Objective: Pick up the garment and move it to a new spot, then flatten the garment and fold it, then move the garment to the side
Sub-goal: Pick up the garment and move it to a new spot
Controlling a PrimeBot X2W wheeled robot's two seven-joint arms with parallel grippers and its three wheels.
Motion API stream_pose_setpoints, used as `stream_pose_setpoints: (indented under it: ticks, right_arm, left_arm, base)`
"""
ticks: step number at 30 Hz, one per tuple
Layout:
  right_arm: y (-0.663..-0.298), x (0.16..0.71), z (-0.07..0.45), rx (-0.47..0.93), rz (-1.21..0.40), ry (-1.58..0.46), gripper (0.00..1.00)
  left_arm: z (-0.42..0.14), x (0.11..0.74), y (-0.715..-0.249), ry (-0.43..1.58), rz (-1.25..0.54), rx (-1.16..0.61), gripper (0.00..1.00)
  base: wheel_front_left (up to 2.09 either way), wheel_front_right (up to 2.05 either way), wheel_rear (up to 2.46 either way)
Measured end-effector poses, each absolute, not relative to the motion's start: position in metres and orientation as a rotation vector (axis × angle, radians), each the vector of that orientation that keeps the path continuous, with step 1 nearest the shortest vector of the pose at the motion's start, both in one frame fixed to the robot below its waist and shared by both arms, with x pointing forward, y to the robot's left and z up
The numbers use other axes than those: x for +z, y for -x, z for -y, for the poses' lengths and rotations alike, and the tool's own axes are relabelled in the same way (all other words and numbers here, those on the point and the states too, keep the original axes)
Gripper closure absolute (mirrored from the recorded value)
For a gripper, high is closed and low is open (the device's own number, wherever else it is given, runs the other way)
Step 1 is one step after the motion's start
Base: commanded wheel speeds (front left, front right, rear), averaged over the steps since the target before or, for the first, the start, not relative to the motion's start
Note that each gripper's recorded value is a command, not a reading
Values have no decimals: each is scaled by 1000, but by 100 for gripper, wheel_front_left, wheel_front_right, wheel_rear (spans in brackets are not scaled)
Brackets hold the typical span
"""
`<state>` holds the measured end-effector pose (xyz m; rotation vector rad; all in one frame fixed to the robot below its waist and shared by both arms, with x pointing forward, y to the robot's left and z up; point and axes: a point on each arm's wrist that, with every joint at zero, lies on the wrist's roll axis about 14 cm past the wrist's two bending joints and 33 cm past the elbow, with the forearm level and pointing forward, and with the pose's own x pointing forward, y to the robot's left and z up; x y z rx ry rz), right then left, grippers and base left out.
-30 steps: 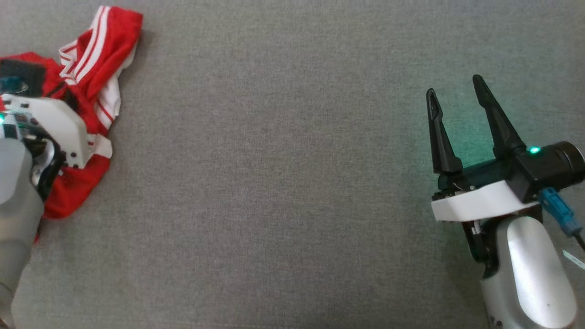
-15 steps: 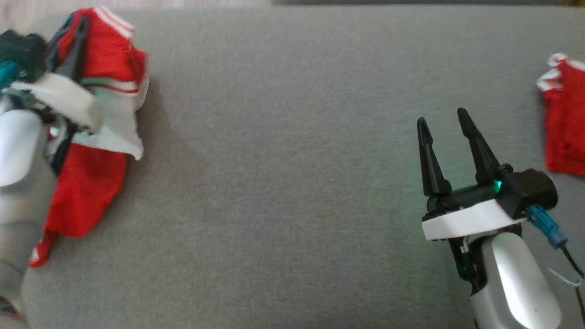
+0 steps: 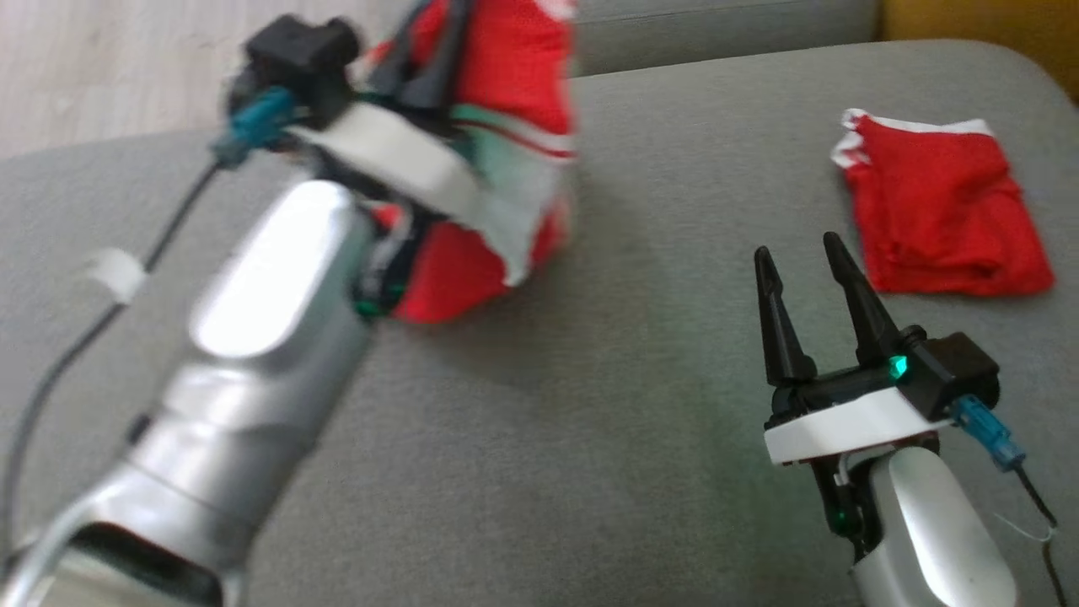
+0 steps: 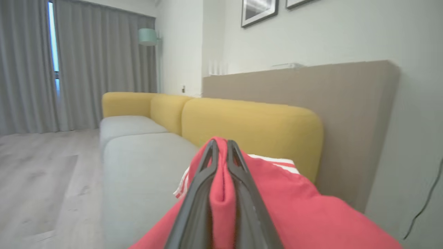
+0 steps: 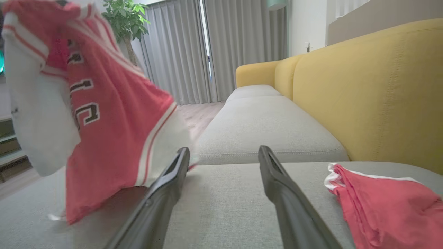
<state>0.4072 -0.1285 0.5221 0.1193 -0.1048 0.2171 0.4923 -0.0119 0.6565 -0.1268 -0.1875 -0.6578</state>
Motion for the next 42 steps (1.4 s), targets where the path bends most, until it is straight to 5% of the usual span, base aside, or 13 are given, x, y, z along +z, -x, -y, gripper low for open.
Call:
stream_pose_setpoints:
  ticks: [8,16,17,18,19,30,42]
  right_arm:
    - [-401,517,148,161,94,-129,0]
    - [-413,508,150,153,74,-137,0]
    - [-414,505,150,153,69,-138,0]
    - [-415,503,151,150,62,-138,0]
    - [-417,500,151,149,56,-139,0]
    - [-429,496,134,198,48,-112,0]
    - [-403,486,112,259,3,-109,0]
  left_arm:
    - [80,703,-457,345,260,-787,100]
    - [22,557,-493,264,-61,-587,100]
    - [9,534,-496,236,-111,-559,48]
    - [-5,514,-498,203,-152,-528,48]
    - [-20,499,-501,167,-174,-494,0]
    - [-136,479,-510,-8,-122,-245,0]
    - [-154,503,-415,78,9,-144,0]
  base:
    - [0,0,0]
    - [0,0,0]
    - [0,0,0]
    - [0,0,0]
    - [0,0,0]
    - [0,0,0]
    - [0,0,0]
